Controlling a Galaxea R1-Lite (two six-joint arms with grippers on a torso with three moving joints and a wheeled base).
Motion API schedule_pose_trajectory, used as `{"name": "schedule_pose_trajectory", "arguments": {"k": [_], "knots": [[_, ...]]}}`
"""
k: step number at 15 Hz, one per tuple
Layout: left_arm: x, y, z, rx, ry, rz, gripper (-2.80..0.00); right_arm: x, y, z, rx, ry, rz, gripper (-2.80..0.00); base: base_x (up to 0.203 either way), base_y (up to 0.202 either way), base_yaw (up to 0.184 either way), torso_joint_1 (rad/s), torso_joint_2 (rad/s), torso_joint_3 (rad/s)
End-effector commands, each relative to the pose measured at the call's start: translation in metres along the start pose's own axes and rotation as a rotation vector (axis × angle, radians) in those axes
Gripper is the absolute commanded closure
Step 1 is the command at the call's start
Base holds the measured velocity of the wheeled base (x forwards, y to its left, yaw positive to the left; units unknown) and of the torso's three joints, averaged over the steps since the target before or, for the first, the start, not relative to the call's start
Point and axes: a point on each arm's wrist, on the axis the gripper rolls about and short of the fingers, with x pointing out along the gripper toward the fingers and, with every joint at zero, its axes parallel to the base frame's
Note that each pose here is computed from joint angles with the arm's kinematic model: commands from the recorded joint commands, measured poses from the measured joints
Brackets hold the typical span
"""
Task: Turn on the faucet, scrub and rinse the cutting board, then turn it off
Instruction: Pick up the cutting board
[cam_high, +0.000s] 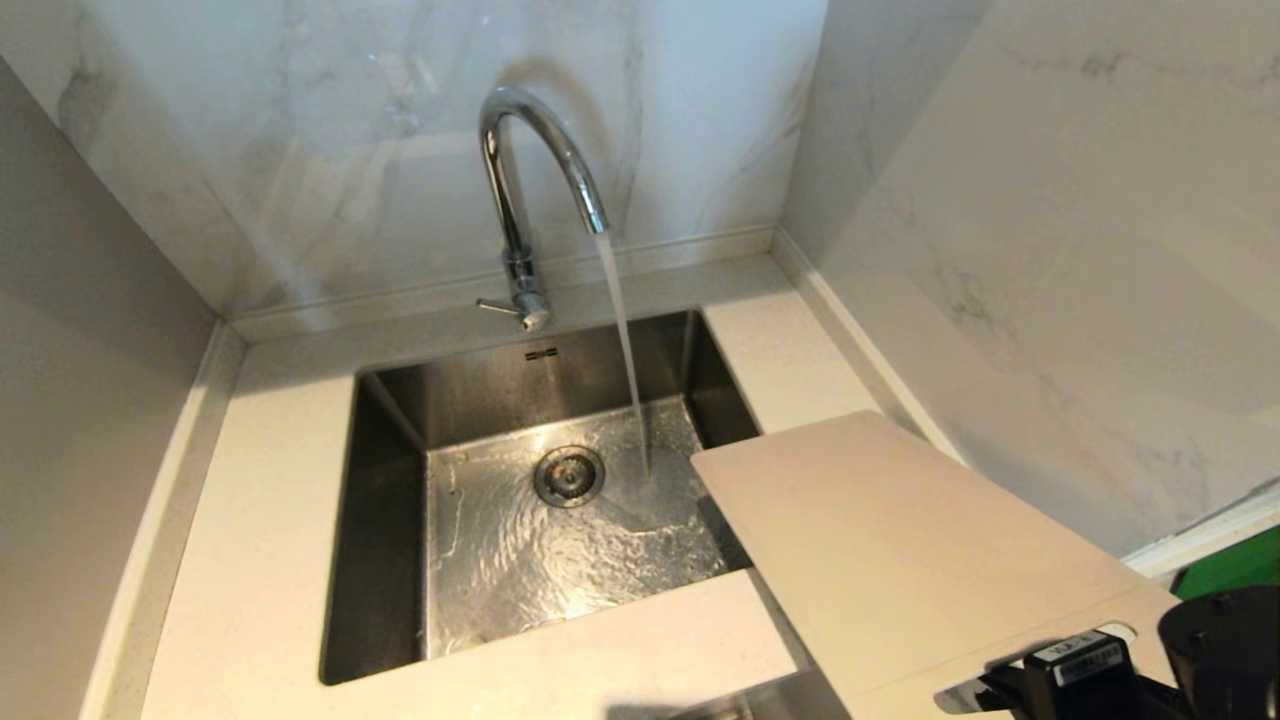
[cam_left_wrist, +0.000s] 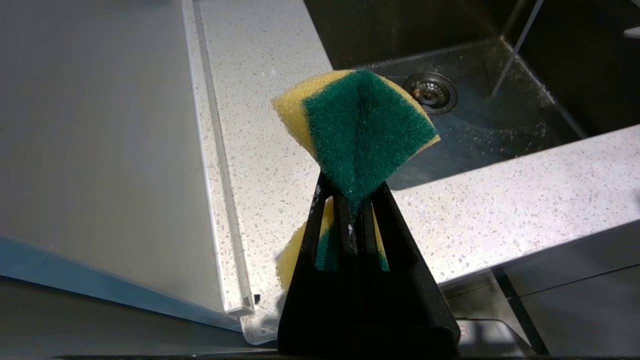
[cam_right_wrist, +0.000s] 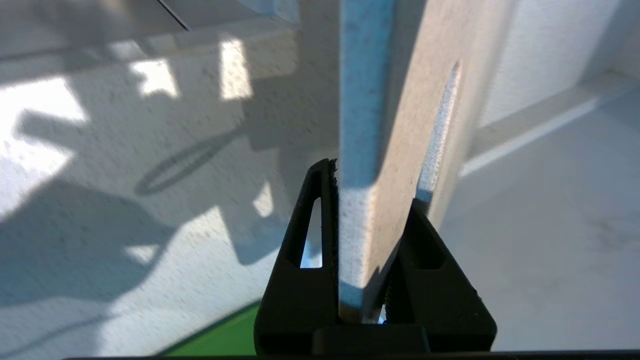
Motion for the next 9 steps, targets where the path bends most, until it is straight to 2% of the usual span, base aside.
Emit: {"name": "schedule_pose_trajectory", "arguments": {"k": [1,3,7,9], "knots": [[0.0002,0.0,-0.0008,-0.001,0.003,0.0,0.0,-0.0205,-0.0072,-0.0056,-0.029,-0.007,-0.086,0.0,0.0,0.0,0.0,0.0,0.0,0.0],[0.0001,0.0,-0.0005,-0.001,0.001,0.0,0.0,-0.025,-0.0112,-0.0065,-0.081,-0.006,-0.101,0.0,0.0,0.0,0.0,0.0,0.0,0.0],[0.0001,0.0,-0.0004,-0.001,0.001,0.0,0.0,-0.0264,-0.0157,-0.0063,-0.112,-0.006,-0.115,0.0,0.0,0.0,0.0,0.0,0.0,0.0],[0.0001,0.0,-0.0005,-0.001,0.001,0.0,0.0,-0.0268,-0.017,-0.0063,-0.159,-0.003,-0.122,0.0,0.0,0.0,0.0,0.0,0.0,0.0]]}}
